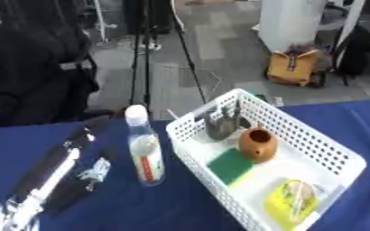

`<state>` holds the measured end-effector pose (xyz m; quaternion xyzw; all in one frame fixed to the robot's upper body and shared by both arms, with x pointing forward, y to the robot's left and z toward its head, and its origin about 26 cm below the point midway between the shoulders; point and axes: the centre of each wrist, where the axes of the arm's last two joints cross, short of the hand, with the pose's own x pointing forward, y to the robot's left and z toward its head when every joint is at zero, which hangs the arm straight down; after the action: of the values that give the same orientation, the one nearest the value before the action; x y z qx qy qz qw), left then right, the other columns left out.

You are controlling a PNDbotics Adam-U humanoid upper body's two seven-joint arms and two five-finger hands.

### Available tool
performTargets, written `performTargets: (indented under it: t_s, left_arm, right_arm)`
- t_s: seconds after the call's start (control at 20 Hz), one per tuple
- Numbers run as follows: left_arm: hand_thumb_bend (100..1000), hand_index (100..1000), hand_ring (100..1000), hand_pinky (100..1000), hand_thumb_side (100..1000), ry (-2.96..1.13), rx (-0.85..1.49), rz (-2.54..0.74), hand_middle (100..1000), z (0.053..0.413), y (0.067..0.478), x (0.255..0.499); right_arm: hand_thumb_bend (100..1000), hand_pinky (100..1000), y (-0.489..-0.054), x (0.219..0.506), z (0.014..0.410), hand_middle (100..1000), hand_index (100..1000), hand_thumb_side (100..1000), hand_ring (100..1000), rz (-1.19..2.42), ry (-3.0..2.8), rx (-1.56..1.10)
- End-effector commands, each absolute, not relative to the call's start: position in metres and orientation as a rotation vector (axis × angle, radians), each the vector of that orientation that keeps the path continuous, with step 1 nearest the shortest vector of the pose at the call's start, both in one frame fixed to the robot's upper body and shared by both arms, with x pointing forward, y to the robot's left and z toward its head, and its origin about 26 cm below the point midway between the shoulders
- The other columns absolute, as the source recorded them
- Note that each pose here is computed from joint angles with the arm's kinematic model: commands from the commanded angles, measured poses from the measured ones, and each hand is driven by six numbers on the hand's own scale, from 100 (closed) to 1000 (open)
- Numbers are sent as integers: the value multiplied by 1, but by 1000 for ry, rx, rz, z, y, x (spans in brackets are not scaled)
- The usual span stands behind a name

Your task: Pick up objects on the table and place them in the box.

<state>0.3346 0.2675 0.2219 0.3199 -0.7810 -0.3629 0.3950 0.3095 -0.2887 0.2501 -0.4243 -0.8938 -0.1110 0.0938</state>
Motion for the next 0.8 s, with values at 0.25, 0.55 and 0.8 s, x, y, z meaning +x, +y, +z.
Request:
performTargets:
  t_s: [0.25, 0.55, 0.8]
  left_arm:
    - [172, 1000, 1000, 1000, 1000, -1998, 775, -769, 1000, 220, 261, 342]
    - [171, 1000, 1000, 1000, 1000, -2007, 707, -742, 1000, 217, 251, 345]
    - [170, 1000, 978, 891, 1000, -2061, 634, -738, 986, 219, 249, 348]
  right_arm:
    - [100, 647, -287, 308, 255, 635, 737, 814, 554, -332, -2680, -1243]
    - [100, 647, -286, 308, 255, 631, 730, 812, 552, -333, -2684, -1237]
    - [100, 647, -286, 308, 255, 628, 726, 810, 552, -331, -2684, -1235]
